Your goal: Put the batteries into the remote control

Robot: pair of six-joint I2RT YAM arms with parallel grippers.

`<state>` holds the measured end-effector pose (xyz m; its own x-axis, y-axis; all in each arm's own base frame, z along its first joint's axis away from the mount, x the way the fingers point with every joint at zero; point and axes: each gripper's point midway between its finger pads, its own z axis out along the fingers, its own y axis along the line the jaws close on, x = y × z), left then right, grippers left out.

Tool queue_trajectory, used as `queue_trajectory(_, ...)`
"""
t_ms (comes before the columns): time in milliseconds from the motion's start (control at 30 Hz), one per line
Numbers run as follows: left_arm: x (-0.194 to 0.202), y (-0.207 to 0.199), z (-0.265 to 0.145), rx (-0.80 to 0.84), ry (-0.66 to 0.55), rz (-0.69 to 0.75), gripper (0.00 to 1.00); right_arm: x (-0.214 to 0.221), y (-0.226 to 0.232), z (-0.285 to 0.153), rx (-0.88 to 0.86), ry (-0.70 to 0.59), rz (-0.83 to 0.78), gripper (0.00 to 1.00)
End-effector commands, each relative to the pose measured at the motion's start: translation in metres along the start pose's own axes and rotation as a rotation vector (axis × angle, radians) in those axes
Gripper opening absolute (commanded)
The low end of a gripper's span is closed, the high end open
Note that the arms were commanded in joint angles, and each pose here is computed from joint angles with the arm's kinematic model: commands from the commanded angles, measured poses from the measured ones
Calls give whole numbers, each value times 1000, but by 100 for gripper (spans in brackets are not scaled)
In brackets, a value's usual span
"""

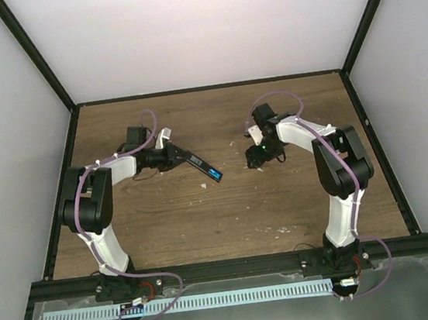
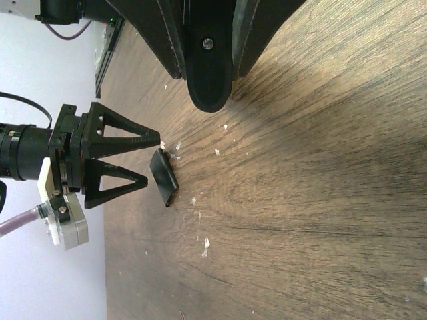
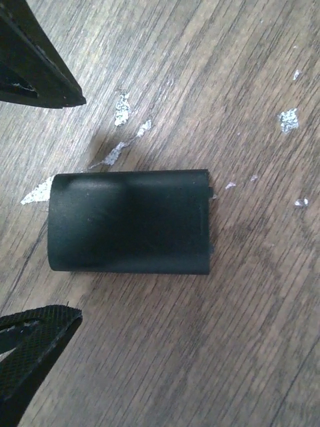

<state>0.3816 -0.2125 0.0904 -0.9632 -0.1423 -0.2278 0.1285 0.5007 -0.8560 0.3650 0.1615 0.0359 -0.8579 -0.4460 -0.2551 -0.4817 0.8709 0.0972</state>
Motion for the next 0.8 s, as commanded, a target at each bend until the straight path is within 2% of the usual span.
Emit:
queue_trajectory(0, -5, -4, 1, 7, 2, 24, 0, -15, 4, -5, 1, -18, -34, 72)
queue_trajectory(500, -7, -2, 4, 2, 11, 17, 0, -4, 2, 12, 22, 64, -44, 64)
queue_trajectory(767, -9, -2, 5, 4, 22, 22, 0, 3, 0, 17, 27, 96, -42, 54)
